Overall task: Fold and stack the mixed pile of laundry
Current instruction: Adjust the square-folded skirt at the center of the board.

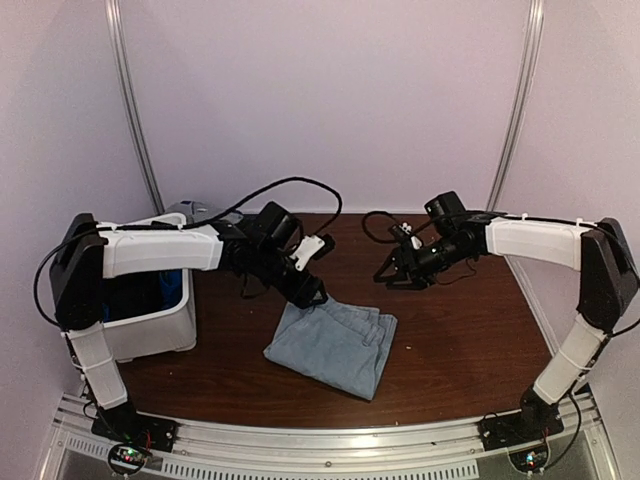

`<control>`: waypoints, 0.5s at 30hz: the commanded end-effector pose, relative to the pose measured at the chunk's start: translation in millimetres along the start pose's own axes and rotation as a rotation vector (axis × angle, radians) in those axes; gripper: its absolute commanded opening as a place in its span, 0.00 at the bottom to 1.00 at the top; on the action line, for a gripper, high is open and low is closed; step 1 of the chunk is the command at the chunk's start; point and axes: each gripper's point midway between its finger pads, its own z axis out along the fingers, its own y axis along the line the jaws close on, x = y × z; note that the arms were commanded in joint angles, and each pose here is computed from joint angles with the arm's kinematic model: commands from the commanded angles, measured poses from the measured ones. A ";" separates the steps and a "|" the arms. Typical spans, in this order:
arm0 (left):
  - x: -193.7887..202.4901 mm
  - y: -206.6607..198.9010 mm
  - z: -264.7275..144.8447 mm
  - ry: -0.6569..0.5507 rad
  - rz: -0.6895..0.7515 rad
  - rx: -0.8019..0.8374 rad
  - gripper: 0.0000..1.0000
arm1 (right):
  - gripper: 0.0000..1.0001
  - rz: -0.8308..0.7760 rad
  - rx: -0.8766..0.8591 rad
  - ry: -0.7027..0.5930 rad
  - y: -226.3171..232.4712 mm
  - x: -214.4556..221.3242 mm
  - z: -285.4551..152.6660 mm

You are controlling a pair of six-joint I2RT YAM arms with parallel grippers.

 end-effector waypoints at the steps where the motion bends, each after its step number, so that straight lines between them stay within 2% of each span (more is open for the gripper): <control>1: -7.3 3.9 30.5 0.006 -0.150 0.023 0.67 | 0.52 0.009 -0.068 -0.030 10.4 -15.6 15.1; 5: -6.4 9.8 44.9 0.014 -0.165 0.010 0.69 | 0.55 0.025 -0.121 -0.005 13.3 -12.8 33.1; 11: 2.0 24.9 51.1 0.038 -0.211 -0.029 0.66 | 0.43 0.064 -0.149 0.036 9.7 -20.0 60.5; 15: 12.0 32.4 54.7 0.058 -0.254 -0.036 0.58 | 0.36 0.088 -0.146 0.083 1.6 -8.8 77.9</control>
